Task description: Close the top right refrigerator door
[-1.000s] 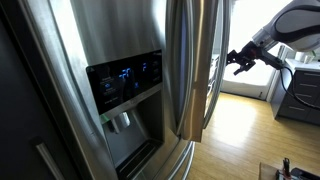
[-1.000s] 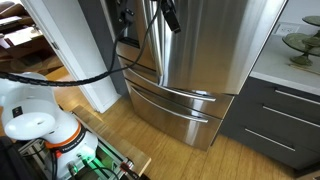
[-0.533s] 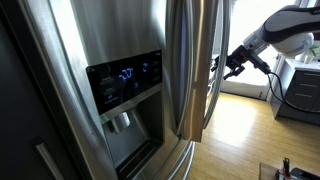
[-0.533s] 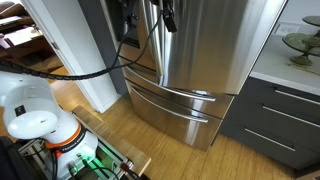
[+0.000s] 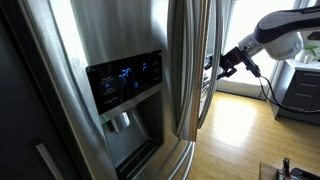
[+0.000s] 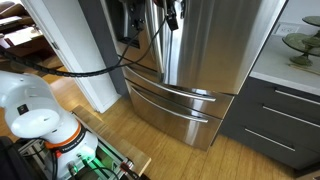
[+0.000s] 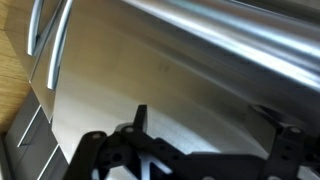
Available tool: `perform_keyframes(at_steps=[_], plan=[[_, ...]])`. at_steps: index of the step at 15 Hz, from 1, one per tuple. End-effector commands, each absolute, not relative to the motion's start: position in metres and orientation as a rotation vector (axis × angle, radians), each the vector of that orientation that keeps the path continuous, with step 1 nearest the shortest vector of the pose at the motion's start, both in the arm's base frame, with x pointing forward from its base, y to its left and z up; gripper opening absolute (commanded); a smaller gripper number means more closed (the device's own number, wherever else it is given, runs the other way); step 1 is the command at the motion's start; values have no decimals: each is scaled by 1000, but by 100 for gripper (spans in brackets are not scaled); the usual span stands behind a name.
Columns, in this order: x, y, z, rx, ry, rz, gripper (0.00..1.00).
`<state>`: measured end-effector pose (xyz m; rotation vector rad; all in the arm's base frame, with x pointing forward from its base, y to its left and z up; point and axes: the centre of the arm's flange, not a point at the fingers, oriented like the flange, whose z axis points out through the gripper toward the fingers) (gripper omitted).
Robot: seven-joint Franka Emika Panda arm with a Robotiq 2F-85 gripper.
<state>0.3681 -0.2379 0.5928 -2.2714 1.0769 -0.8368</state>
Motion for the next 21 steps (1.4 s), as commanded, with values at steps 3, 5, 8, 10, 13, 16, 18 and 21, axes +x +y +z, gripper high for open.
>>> perform_keyframes(at_steps=[3,5,8,10,13,16,18,21], plan=[[418,-227,585,-2200,1019,-974,100],[430,-223,584,-2201,1004,-999,100],[449,-216,583,-2183,980,-1038,100],[465,-210,585,-2182,965,-1059,100],[475,-203,587,-2209,958,-1052,100],[456,-198,591,-2304,1014,-978,100],[440,-196,596,-2363,1067,-908,100],[417,-197,598,-2470,1153,-795,100]])
